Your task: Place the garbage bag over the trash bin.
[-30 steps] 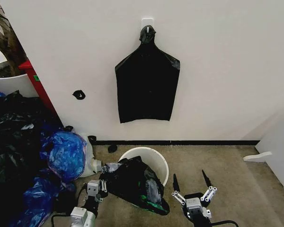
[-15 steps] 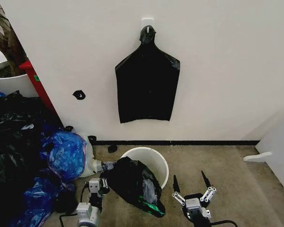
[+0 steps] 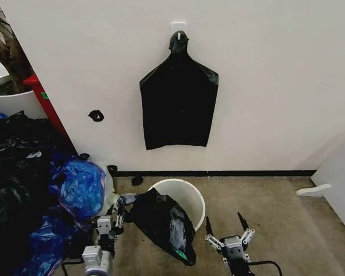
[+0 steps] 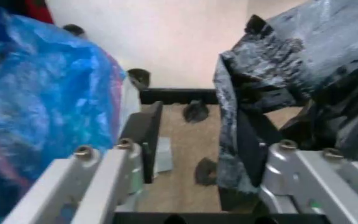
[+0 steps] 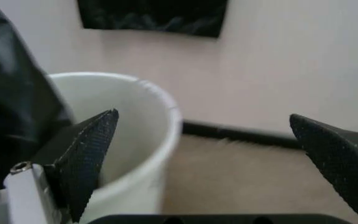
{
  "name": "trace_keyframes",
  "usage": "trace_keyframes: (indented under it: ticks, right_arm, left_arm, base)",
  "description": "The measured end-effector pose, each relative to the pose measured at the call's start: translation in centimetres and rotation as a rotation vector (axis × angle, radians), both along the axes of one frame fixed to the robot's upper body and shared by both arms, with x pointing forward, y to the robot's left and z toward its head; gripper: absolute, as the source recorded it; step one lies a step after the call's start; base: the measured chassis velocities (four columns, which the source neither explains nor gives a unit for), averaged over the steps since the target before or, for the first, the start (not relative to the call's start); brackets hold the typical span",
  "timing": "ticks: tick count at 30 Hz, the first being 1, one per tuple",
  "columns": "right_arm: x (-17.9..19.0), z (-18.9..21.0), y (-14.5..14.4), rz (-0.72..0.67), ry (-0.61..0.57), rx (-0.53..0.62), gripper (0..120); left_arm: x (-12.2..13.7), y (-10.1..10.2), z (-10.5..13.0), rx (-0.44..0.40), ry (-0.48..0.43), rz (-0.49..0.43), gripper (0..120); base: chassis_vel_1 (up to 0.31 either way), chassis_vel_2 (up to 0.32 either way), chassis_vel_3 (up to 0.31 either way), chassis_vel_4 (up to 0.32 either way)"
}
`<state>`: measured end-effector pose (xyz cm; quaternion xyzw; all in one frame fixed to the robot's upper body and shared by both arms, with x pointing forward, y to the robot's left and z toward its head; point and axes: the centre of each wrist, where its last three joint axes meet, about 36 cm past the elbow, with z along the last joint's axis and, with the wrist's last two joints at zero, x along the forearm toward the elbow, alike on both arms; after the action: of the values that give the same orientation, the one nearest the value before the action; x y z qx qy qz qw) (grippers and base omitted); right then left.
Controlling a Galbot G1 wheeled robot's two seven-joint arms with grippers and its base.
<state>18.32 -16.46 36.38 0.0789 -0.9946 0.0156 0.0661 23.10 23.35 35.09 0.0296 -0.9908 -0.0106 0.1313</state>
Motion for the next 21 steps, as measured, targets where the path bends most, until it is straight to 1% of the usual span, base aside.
trace_keyframes:
  ticks: [1, 2, 3, 4, 6, 8, 9, 11, 12, 13, 14, 15, 17, 18, 21]
  right_arm:
    - [0.9, 0.5, -0.1, 0.002, 0.003, 0.037, 100]
    - [0.9, 0.5, -0.1, 0.002, 0.003, 0.037, 100]
    - [2.1, 1.1, -0.2, 0.004, 0.007, 0.091, 100]
    - [2.9, 1.5, -0.3, 0.005, 0.009, 0.122, 100]
    - [5.1, 2.3, -0.5, 0.015, 0.003, 0.195, 100]
    - [7.1, 2.8, -0.9, 0.026, 0.005, 0.233, 100]
    - [7.1, 2.8, -0.9, 0.026, 0.005, 0.233, 100]
    - [9.0, 3.4, -1.3, 0.046, 0.039, 0.253, 100]
    - [10.1, 3.7, -1.5, 0.059, 0.067, 0.258, 100]
    - [10.8, 3.9, -1.6, 0.073, 0.092, 0.257, 100]
    - [11.4, 4.1, -1.6, 0.087, 0.110, 0.253, 100]
    - [11.4, 4.1, -1.6, 0.087, 0.110, 0.253, 100]
    - [12.6, 4.2, -1.7, 0.122, 0.148, 0.238, 100]
    - [13.5, 4.1, -1.8, 0.144, 0.174, 0.224, 100]
    - [14.9, 3.9, -1.7, 0.177, 0.208, 0.202, 100]
  left_arm:
    - [-0.3, 0.0, 0.4, 0.008, 0.001, 0.001, 54]
    - [-0.3, 0.0, 0.4, 0.008, 0.001, 0.001, 54]
    - [-0.6, 0.1, 0.9, 0.016, -0.009, -0.002, 59]
    - [-0.7, 0.3, 1.1, 0.019, -0.025, -0.006, 63]
    - [-0.7, 0.8, 1.6, 0.010, -0.098, -0.025, 72]
    - [-0.5, 1.5, 1.8, -0.013, -0.175, -0.053, 79]
    - [-0.5, 1.5, 1.8, -0.013, -0.175, -0.053, 79]
    - [0.0, 2.5, 1.7, -0.051, -0.285, -0.092, 88]
    - [0.4, 3.3, 1.3, -0.065, -0.346, -0.120, 93]
    - [0.8, 4.0, 0.9, -0.070, -0.394, -0.141, 97]
    - [1.2, 4.6, 0.5, -0.067, -0.423, -0.151, 98]
    - [1.2, 4.6, 0.5, -0.067, -0.423, -0.151, 98]
    - [1.7, 5.5, -0.1, -0.056, -0.436, -0.142, 100]
    - [2.0, 5.9, -0.5, -0.048, -0.422, -0.114, 100]
    - [2.7, 6.3, -1.1, -0.035, -0.374, -0.044, 100]
  base:
    - [0.000, 0.000, 0.000, 0.000]
    - [0.000, 0.000, 0.000, 0.000]
    - [0.000, 0.000, 0.000, 0.000]
    - [0.000, 0.000, 0.000, 0.000]
    - [0.000, 0.000, 0.000, 0.000]
    - [0.000, 0.000, 0.000, 0.000]
    - [0.000, 0.000, 0.000, 0.000]
    - [0.000, 0.000, 0.000, 0.000]
    - [0.000, 0.000, 0.000, 0.000]
    - [0.000, 0.000, 0.000, 0.000]
    - [0.000, 0.000, 0.000, 0.000]
    - [0.000, 0.000, 0.000, 0.000]
    - [0.000, 0.000, 0.000, 0.000]
    - [0.000, 0.000, 0.000, 0.000]
    - [0.000, 0.000, 0.000, 0.000]
